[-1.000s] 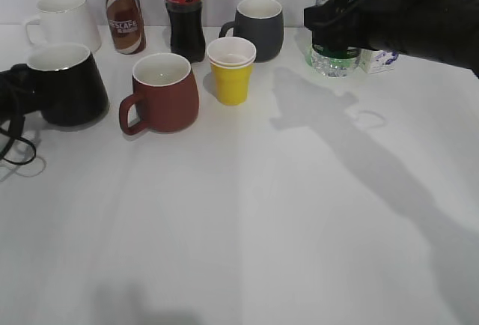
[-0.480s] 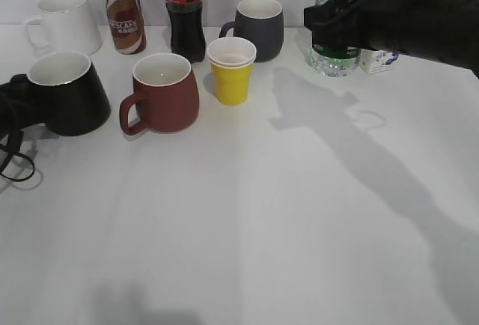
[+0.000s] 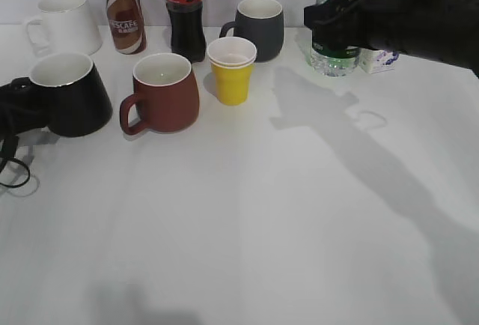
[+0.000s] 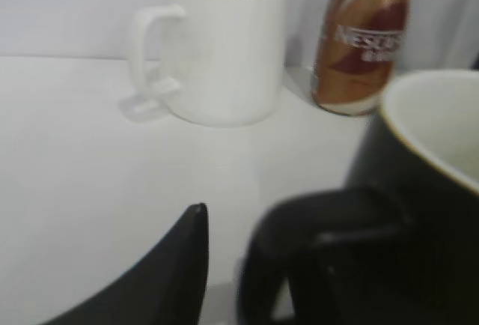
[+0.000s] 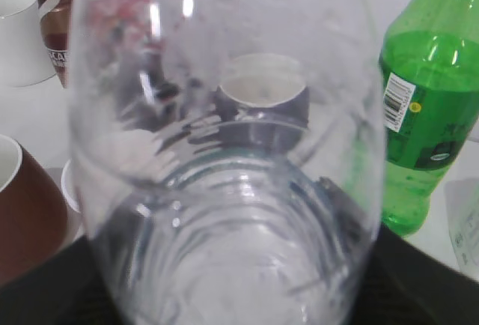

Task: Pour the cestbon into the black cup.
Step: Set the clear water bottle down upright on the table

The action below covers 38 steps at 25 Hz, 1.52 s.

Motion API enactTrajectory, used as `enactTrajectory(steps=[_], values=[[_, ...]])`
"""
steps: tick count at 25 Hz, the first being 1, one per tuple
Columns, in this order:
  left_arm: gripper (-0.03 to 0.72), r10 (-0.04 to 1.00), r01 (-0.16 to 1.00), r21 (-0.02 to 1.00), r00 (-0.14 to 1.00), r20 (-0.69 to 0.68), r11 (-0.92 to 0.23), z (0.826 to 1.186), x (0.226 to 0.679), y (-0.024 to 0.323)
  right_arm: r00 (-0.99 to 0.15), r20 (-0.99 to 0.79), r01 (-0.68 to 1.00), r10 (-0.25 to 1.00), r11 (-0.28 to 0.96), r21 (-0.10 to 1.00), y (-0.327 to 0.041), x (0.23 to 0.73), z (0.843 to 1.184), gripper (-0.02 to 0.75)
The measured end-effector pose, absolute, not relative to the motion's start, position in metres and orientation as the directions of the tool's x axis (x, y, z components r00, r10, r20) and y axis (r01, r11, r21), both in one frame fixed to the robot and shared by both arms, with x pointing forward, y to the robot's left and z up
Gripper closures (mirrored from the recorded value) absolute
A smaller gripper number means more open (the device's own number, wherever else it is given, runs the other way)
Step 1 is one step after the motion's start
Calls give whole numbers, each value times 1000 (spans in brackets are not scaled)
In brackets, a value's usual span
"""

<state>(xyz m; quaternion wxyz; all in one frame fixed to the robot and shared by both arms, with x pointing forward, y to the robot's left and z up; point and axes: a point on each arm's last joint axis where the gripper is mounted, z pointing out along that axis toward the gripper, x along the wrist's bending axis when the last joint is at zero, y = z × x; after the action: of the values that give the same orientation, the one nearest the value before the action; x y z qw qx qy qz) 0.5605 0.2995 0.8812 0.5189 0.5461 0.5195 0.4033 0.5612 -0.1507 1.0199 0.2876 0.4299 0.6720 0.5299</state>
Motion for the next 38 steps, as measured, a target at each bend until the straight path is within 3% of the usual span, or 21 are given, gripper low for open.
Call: enactTrajectory(steps=[19, 24, 32, 38], values=[[411, 985, 193, 979, 140, -100, 72, 905, 498, 296, -427, 89, 279, 900, 37, 960, -162, 567, 1018, 286], [411, 985, 180, 981, 144, -97, 71, 915, 478, 294, -423, 112, 241, 899, -8, 971, -172, 573, 992, 286], [420, 973, 63, 997, 226, -50, 37, 944, 469, 288, -438, 111, 316, 892, 37, 948, -168, 580, 923, 286], [421, 972, 15, 999, 233, -35, 32, 955, 467, 287, -473, 76, 279, 878, 67, 958, -166, 580, 911, 286]])
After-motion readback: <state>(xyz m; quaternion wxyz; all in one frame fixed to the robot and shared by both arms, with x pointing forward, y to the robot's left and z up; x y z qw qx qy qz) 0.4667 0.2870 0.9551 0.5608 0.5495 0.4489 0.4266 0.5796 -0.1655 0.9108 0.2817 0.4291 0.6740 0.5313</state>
